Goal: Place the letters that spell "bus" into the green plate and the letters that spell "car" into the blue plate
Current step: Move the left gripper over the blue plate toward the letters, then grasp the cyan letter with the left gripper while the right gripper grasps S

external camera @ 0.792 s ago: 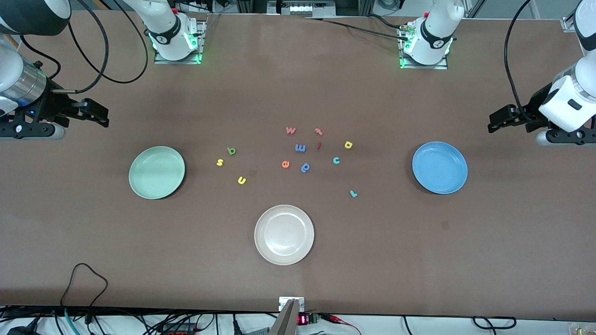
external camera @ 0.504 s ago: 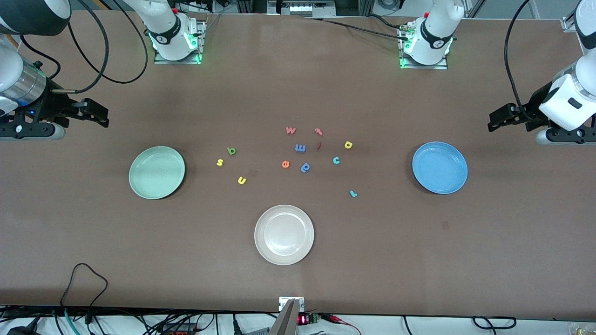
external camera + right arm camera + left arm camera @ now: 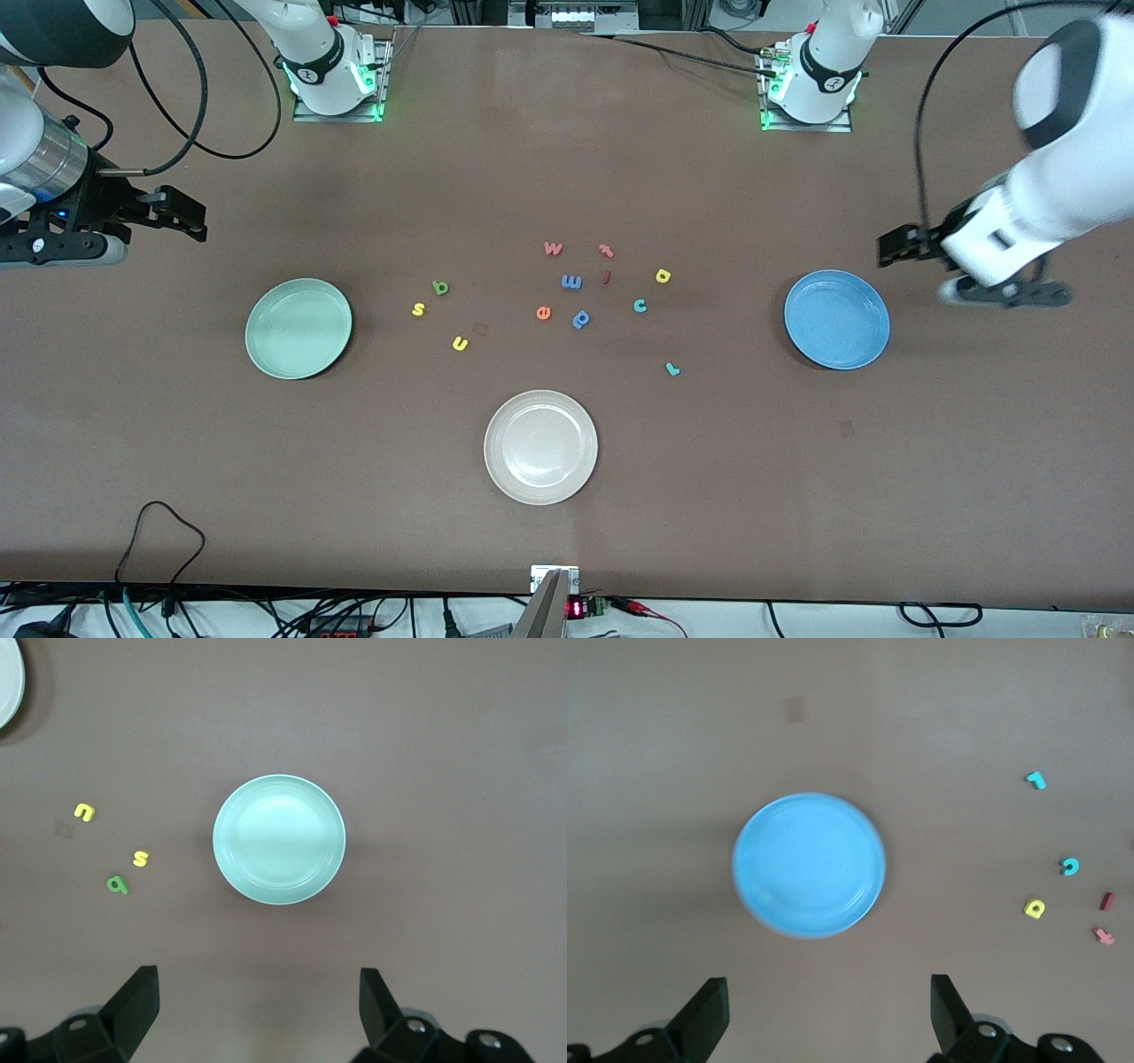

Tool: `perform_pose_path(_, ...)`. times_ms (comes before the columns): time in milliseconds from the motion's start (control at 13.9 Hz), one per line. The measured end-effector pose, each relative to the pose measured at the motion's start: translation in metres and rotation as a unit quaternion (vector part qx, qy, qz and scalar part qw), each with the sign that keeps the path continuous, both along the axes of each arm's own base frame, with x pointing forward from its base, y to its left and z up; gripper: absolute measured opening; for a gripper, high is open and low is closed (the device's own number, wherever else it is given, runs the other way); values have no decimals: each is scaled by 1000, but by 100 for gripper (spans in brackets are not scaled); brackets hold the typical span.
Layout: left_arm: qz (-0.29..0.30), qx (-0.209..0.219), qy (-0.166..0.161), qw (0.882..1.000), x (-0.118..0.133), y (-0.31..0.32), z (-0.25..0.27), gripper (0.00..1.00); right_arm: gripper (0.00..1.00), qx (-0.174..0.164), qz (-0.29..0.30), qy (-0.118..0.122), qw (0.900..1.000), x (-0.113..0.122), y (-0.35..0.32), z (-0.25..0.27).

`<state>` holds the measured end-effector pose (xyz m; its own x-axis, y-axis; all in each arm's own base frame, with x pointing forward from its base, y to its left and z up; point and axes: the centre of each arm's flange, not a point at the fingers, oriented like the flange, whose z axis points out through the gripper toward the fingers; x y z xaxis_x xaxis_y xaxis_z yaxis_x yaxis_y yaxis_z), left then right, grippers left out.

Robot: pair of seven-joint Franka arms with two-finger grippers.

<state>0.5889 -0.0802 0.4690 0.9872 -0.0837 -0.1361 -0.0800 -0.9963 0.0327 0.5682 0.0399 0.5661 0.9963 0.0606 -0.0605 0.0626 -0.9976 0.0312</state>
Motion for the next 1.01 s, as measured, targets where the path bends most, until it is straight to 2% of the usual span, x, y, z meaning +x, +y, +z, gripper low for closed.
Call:
perform_pose_path(288,-57,-2,8,998,21,-80,-98,97,100,3,1,20,1000,7,1,-22)
perform_pose_path(360,-70,-3,10,998,23,-99,-117,90,100,3,2,25,1000,9,2,-27)
perform_pose_path(432,-78,-3,9,997,25,-118,-135,89,100,3,4,30,1000,10,4,-33)
perform_pose_path(504,-82,-3,4,997,27,-135,-151,84,100,4,6,36,999,11,6,-40)
perform_pose_path(576,-81,-5,-5,997,32,-148,-165,80,100,4,11,43,999,13,10,-47)
perform_pose_path(792,-56,-12,-35,998,54,-163,-202,79,100,7,45,72,996,18,47,-84)
perform_pose_path(1008,-4,-8,-33,999,70,-175,-236,67,100,9,72,68,995,24,93,-137)
